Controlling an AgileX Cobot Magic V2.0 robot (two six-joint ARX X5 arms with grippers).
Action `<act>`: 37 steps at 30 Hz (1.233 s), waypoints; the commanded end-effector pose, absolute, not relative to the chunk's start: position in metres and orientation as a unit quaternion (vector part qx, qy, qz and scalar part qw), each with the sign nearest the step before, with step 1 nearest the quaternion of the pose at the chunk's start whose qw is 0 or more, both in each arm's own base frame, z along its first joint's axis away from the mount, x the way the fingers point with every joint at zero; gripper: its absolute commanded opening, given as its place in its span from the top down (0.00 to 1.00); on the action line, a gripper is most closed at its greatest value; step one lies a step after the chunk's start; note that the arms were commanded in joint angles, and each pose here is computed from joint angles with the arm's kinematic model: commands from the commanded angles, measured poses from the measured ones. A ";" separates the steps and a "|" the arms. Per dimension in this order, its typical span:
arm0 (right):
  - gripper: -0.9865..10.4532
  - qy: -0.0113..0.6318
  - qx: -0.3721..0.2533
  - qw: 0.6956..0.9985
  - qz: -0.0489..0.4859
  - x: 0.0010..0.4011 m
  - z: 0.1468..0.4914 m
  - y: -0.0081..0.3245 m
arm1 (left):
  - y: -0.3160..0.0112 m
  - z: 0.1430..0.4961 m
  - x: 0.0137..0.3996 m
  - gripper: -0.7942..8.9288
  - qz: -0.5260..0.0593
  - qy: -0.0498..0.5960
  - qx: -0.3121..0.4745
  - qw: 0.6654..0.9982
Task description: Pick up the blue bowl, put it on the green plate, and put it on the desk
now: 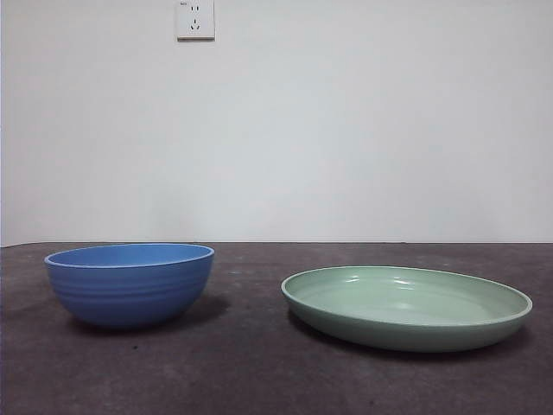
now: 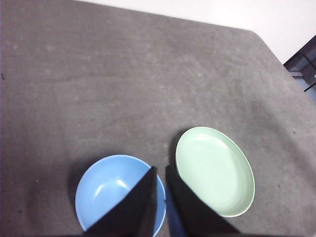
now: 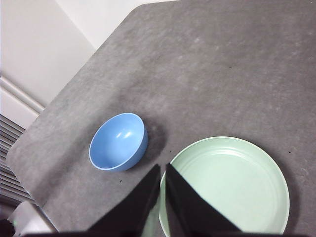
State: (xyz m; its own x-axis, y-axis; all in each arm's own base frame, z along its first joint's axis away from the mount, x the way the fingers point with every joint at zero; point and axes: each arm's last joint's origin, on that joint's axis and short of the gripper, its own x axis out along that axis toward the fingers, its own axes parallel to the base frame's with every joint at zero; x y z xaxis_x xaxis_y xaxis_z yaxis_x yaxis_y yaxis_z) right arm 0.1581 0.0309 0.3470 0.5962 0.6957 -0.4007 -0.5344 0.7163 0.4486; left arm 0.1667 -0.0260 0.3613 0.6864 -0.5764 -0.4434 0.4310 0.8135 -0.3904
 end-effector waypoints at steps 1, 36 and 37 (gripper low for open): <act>0.85 0.279 0.133 0.883 0.353 0.159 0.351 0.031 | -0.027 0.367 0.170 0.73 -0.286 0.274 -0.118 0.911; 0.39 0.319 0.148 0.874 0.334 0.157 0.344 0.031 | -0.031 0.286 0.241 0.31 -0.249 0.503 -0.131 0.817; 0.39 0.324 0.149 0.873 0.334 0.156 0.343 0.031 | -0.031 0.280 0.246 0.31 -0.247 0.512 -0.133 0.812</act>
